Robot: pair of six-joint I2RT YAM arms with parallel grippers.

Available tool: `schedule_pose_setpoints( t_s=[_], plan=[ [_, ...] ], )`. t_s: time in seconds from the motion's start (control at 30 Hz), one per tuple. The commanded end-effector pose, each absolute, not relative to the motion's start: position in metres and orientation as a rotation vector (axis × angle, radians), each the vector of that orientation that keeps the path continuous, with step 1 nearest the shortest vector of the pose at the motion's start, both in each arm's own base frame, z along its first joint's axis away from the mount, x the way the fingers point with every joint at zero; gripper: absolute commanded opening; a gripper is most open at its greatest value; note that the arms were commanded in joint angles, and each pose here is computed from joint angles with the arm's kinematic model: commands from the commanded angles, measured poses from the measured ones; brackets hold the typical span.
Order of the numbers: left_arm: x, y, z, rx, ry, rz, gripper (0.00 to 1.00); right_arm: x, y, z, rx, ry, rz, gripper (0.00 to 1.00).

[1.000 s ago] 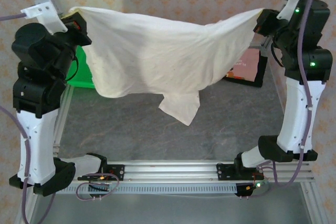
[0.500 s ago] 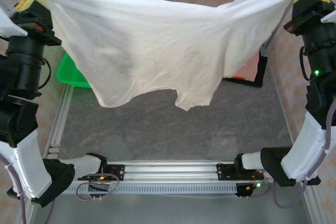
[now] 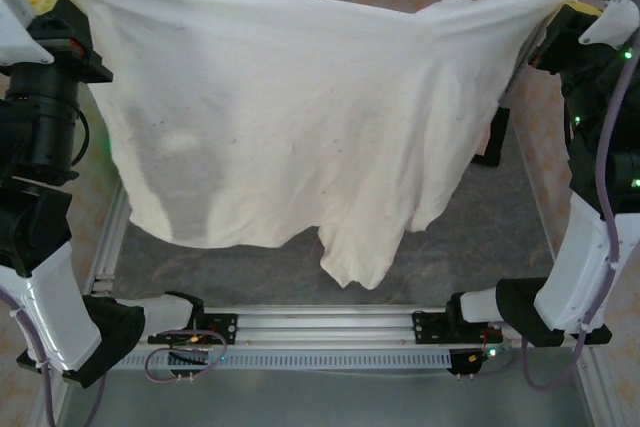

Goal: Fold and stack the t-shirts

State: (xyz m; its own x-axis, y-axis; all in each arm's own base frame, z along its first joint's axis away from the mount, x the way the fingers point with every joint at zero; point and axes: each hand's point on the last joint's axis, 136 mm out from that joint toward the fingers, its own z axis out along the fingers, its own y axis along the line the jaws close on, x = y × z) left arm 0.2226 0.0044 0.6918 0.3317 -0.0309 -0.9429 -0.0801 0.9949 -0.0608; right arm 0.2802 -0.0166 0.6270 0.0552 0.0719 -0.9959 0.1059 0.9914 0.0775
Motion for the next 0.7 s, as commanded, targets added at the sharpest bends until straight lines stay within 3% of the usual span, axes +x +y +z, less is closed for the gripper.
schedule_pose_setpoints(
  t_s=[0.0,0.37,0.67],
  plan=[
    [0.220,0.009,0.678,-0.093,1.270,0.081,0.00,0.265,-0.014,0.635,0.123,1.477,-0.015,0.00],
    [0.209,0.012,0.660,-0.087,1.312,0.097,0.00,0.249,-0.009,0.625,0.139,1.474,0.058,0.00],
    [0.191,0.012,0.677,-0.087,1.250,0.059,0.00,0.219,-0.010,0.657,0.161,1.366,0.086,0.00]
  ],
)
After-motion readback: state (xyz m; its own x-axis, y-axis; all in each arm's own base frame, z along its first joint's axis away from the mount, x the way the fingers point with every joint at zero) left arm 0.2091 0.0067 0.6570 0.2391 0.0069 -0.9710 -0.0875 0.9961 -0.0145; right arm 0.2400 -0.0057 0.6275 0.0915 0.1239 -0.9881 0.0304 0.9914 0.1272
